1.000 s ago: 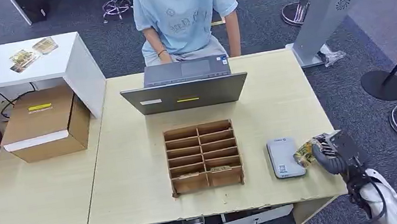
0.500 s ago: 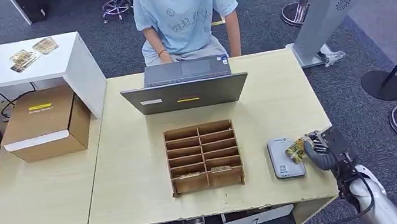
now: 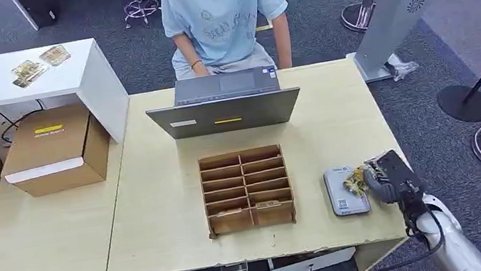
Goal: Pass the card to the sensor for recognition and then transmit it.
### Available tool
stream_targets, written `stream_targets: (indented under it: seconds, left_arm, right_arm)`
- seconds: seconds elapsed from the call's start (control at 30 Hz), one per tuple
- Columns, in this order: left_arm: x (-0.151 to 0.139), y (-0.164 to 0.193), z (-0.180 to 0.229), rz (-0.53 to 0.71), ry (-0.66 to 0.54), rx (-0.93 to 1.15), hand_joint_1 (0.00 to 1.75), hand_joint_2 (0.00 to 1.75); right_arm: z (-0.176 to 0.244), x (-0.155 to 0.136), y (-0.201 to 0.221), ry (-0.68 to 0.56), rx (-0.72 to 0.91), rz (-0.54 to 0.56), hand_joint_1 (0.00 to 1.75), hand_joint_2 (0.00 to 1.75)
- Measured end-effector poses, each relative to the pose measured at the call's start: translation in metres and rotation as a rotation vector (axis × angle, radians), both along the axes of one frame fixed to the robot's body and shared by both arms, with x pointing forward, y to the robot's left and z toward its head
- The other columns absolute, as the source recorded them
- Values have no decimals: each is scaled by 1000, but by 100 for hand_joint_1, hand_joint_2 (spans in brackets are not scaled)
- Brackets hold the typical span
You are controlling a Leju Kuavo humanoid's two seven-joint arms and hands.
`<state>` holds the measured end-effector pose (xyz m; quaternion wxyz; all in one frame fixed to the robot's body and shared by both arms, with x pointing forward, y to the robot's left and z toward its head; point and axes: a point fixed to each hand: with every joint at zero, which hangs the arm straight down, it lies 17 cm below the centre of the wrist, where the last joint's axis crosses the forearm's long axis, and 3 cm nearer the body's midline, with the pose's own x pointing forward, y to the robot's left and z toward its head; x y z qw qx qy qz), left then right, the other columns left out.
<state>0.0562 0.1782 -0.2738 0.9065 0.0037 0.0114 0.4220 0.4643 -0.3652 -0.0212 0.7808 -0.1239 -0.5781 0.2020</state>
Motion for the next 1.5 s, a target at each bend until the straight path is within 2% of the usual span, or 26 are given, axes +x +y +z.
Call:
stream_targets:
  seconds: [0.03,0.3,0.5,0.73,0.93,1.1,1.17,1.2,1.33,1.5]
  left_arm:
    - [1,-1,0,21,-1,-4,0,0]
    - [1,-10,2,161,1,-41,0,0]
    - [1,-18,3,197,-4,-59,0,0]
    - [4,-19,4,162,-38,-58,0,0]
    - [8,-22,5,44,-98,-50,0,0]
    - [18,-25,8,-154,-184,-29,0,0]
    - [21,-26,10,-269,-228,-15,0,0]
    - [23,-27,11,-350,-255,-3,0,0]
    - [28,-39,16,-856,-397,38,0,0]
    - [23,-52,18,-1302,-500,62,0,0]
  right_arm:
    - [-2,0,1,9,-29,6,175,175]
    - [-12,-1,18,43,-134,65,175,175]
    - [-12,3,28,47,-148,88,175,175]
    - [-11,6,31,48,-151,95,175,175]
    - [-10,10,37,45,-162,107,175,175]
    - [-7,13,39,34,-161,108,175,175]
    - [-5,14,40,21,-158,105,175,175]
    - [-4,15,40,16,-158,105,175,175]
    - [4,19,39,-19,-155,101,175,175]
    - [15,26,32,-61,-138,65,175,175]
